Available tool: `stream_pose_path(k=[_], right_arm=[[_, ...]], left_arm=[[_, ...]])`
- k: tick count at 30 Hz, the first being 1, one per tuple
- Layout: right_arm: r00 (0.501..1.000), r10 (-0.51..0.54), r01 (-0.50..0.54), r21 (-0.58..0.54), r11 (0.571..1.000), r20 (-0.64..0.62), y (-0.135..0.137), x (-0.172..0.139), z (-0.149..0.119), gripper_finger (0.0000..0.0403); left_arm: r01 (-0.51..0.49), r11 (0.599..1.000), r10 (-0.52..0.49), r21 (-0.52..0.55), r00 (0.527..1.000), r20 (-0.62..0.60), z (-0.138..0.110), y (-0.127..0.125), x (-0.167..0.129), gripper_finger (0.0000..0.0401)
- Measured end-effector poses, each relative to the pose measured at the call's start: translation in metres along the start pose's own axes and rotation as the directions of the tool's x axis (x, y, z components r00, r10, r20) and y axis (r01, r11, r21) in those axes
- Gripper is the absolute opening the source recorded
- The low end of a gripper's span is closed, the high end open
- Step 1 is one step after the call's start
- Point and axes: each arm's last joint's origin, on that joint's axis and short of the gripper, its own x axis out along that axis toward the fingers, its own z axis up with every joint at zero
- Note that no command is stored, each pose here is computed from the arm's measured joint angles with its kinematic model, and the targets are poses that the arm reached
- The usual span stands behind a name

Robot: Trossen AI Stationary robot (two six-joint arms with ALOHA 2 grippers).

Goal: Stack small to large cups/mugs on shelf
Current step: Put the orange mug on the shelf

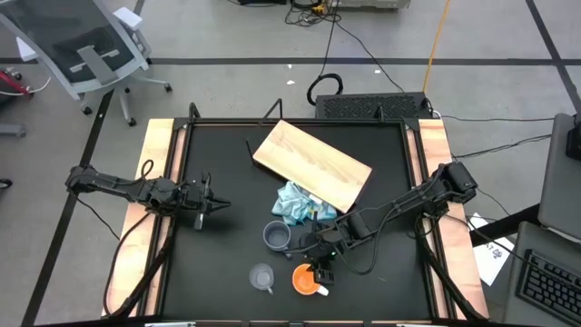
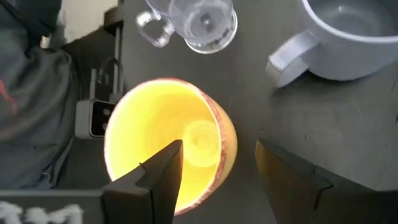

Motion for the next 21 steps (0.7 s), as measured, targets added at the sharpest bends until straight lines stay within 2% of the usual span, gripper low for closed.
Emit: stream_pose_path(k=[21], right_arm=[[0.999, -0.016, 0.015, -0.050, 0.999, -0.031, 0.001, 0.012, -0.005, 0.0196]], left_arm=[[0.001, 1.000, -0.001, 0.000, 1.000, -0.001, 0.000, 0.000, 0.000, 0.0031]])
